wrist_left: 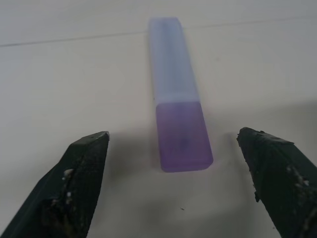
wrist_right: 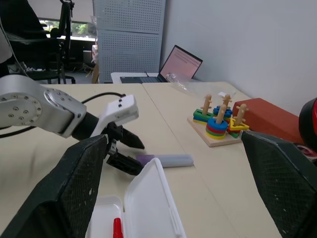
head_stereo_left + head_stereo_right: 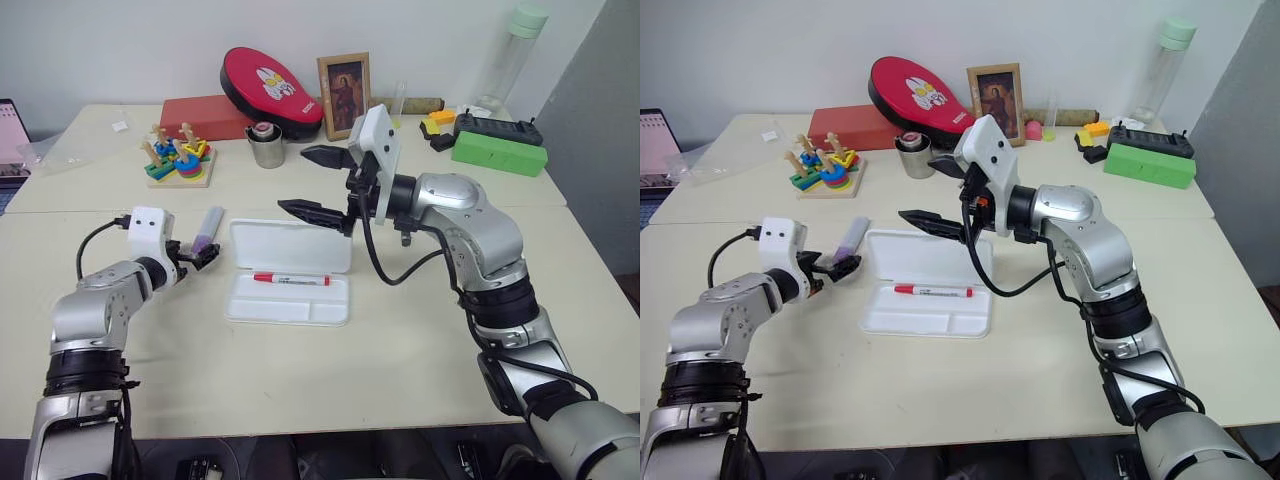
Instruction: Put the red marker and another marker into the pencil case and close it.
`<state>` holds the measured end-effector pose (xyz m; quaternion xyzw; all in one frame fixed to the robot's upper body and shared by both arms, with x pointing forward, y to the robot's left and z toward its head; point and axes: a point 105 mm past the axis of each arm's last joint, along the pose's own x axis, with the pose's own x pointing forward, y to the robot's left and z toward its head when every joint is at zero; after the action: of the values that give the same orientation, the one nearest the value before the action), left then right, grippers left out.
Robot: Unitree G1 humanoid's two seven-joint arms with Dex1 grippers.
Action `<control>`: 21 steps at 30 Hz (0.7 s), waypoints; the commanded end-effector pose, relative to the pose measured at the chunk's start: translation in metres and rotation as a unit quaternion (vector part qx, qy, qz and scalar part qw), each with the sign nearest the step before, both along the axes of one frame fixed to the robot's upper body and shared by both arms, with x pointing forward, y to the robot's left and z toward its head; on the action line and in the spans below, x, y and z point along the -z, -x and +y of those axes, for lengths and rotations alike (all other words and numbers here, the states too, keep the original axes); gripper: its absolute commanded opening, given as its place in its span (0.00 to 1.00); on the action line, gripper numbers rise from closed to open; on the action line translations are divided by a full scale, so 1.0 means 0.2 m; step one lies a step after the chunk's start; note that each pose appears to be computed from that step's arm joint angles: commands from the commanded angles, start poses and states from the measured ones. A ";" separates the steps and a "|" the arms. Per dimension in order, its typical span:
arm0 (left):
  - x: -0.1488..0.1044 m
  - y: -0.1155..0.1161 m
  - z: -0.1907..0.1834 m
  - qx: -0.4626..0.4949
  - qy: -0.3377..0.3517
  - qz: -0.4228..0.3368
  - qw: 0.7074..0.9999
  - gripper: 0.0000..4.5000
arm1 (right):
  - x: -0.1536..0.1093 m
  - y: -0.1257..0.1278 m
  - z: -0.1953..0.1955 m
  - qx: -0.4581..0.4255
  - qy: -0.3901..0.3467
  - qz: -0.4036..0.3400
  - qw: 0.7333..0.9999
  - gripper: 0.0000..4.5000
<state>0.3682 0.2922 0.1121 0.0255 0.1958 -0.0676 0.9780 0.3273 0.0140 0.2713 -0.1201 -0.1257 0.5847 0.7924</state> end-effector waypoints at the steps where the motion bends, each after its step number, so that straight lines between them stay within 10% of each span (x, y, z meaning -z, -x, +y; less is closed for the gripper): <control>1: -0.04 -0.03 0.00 0.005 -0.015 -0.012 1.000 0.75 | -0.09 0.04 -0.01 -0.006 -0.019 -0.029 0.999 1.00; 12: -0.05 -0.05 0.01 0.000 -0.012 -0.026 1.000 0.27 | -0.10 0.03 -0.02 -0.002 -0.019 -0.033 0.999 1.00; 15: -0.08 -0.05 0.03 -0.010 -0.013 -0.046 0.999 0.27 | -0.09 0.03 -0.03 -0.004 -0.017 -0.033 0.999 1.00; 21: -0.51 -0.01 -0.04 0.058 0.037 -0.242 0.968 0.27 | -0.06 0.15 -0.12 -0.063 -0.009 -0.008 0.998 1.00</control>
<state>0.3779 0.2977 0.1502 0.0090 0.0794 -0.0680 0.9945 0.3155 -0.0045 0.2698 -0.1190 -0.1198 0.6059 0.7774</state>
